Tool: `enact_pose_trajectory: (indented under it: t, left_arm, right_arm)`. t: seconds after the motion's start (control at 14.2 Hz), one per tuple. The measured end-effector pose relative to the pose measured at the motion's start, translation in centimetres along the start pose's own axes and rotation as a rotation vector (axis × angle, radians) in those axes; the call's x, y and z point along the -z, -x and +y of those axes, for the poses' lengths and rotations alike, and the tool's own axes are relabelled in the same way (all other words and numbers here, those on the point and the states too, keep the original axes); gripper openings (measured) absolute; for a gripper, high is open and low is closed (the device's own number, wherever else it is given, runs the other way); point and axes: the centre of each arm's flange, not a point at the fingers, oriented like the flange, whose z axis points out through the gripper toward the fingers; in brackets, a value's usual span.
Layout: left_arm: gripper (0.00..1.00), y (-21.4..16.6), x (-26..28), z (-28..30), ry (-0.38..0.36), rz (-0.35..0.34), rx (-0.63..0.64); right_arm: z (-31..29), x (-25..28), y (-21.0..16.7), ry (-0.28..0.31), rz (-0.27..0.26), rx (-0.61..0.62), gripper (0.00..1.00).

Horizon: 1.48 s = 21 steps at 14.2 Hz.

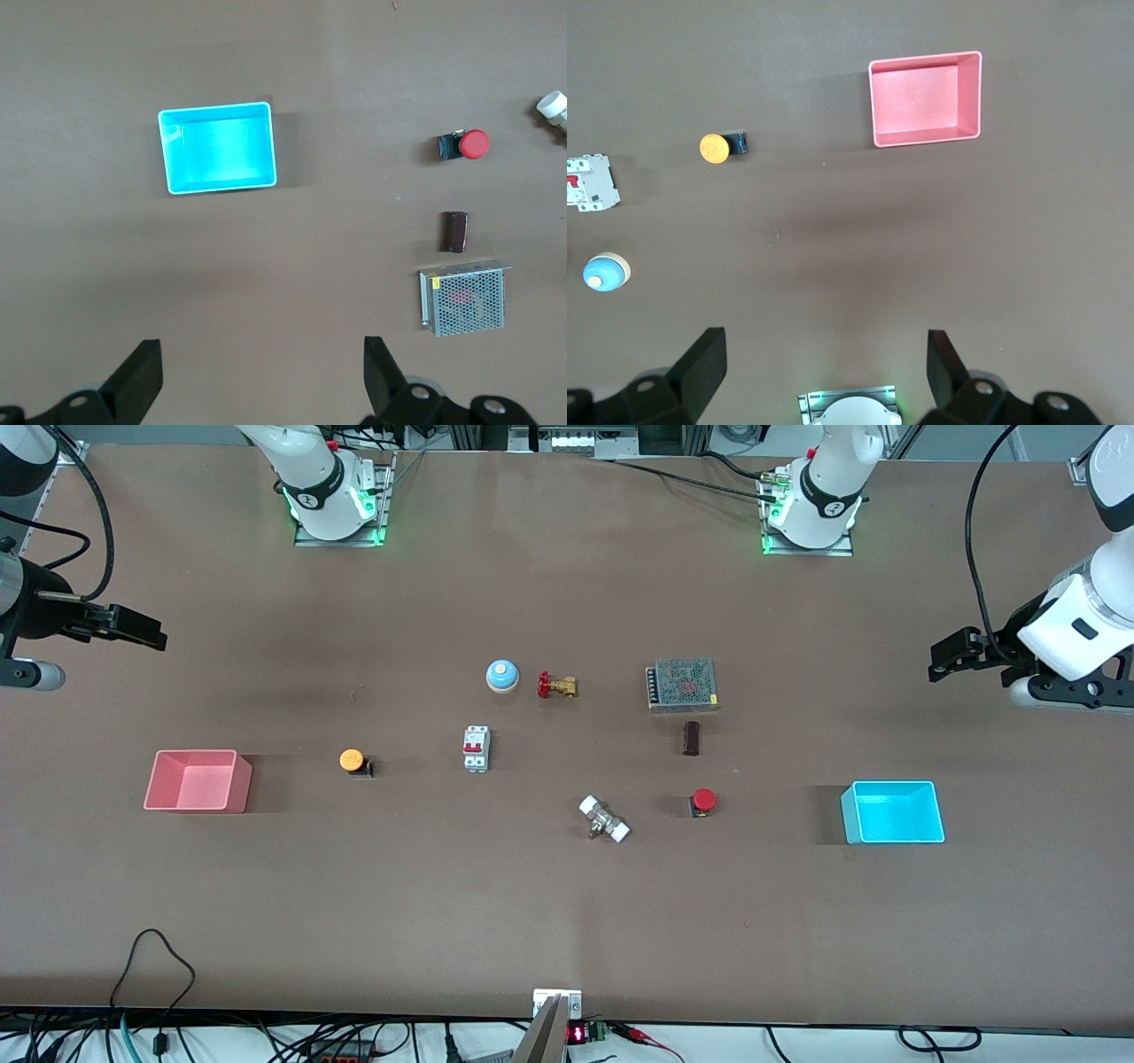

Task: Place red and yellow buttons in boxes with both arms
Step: 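Move the right gripper toward the yellow button while the left gripper reaches the red button, then lower both grippers over the yellow and red buttons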

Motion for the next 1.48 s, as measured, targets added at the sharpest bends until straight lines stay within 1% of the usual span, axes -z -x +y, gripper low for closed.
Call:
enact_pose_trajectory:
  t: [0.49, 0.71, 0.85, 0.99, 1.13, 1.2, 1.34, 1.48]
  left_arm:
    - [1.00, 0.0, 0.0, 0.0, 0.000, 0.000, 0.000]
    - [1.00, -0.1, -0.2, 0.0, 0.000, -0.004, 0.000]
    - [1.00, -0.7, -1.7, 0.1, 0.002, -0.031, -0.003]
    - [1.00, -1.8, -4.5, 0.6, 0.005, -0.080, -0.013]
    - [1.00, -3.1, -8.2, 1.7, 0.009, -0.138, -0.034]
    - [1.00, -4.0, -10.3, 2.7, 0.011, -0.151, -0.050]
    - [1.00, -6.4, -14.3, 6.2, 0.035, -0.106, -0.077]
    - [1.00, -8.0, -17.5, 11.0, 0.041, -0.071, -0.063]
  right_arm:
    - [-0.1, -0.1, -0.1, 0.000, -0.002, 0.001, 1.00]
    - [-0.4, -0.9, -0.6, 0.002, -0.017, 0.008, 1.00]
    - [-1.0, -1.7, -1.0, 0.004, -0.032, 0.020, 1.00]
    - [-2.5, -3.1, -1.5, 0.009, -0.046, 0.047, 1.00]
    - [-4.0, -5.6, -2.8, 0.009, -0.020, 0.070, 1.00]
    - [-4.6, -7.2, -3.6, 0.007, 0.000, 0.076, 1.00]
    - [-5.7, -10.3, -4.8, 0.003, 0.038, 0.052, 1.00]
    - [-7.6, -13.3, -5.5, -0.004, 0.074, 0.011, 1.00]
